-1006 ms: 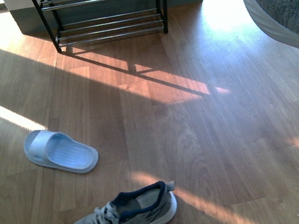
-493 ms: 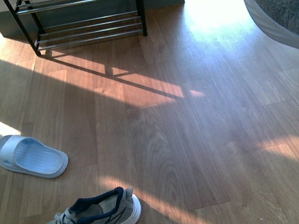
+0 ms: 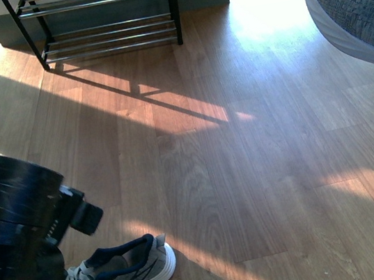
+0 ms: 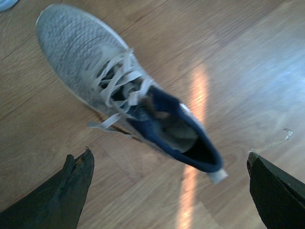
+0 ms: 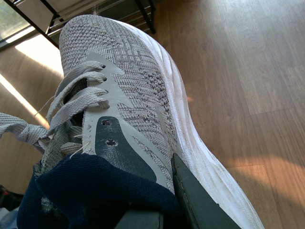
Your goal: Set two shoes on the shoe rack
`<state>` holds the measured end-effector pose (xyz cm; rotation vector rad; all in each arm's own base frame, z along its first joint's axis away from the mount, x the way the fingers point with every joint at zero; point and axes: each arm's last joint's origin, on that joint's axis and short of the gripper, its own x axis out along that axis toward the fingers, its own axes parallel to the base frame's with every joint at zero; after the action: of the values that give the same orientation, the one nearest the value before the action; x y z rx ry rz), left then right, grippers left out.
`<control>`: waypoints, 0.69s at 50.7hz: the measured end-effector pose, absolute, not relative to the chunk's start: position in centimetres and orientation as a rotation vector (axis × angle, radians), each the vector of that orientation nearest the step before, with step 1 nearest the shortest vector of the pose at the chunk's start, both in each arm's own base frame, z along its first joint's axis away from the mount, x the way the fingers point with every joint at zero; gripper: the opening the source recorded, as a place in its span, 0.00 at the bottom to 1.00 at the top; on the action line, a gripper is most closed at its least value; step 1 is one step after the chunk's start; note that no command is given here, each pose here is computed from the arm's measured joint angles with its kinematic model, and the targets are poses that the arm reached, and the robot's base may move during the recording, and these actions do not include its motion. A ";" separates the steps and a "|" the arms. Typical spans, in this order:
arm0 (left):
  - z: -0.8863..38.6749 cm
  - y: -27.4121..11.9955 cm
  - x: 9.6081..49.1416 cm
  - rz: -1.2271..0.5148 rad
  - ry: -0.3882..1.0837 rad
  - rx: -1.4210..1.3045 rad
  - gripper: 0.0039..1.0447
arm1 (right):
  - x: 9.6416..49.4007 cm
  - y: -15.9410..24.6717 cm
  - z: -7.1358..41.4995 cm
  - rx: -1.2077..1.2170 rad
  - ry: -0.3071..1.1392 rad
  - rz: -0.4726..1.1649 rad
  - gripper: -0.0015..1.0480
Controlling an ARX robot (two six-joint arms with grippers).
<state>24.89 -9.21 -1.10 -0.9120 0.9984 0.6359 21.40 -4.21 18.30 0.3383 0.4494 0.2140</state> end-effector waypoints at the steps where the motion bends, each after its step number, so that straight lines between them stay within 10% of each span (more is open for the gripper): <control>1: -8.2 -9.8 25.4 0.747 1.182 -0.906 0.91 | 21.4 -4.2 18.3 0.338 0.449 0.214 0.01; 35: -14.6 -11.1 28.6 0.683 1.323 -0.943 0.91 | 21.4 -4.2 18.3 0.338 0.449 0.214 0.01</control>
<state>28.61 -11.13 -14.57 -0.9429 1.3232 0.6830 21.40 -4.21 18.30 0.3383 0.4494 0.2140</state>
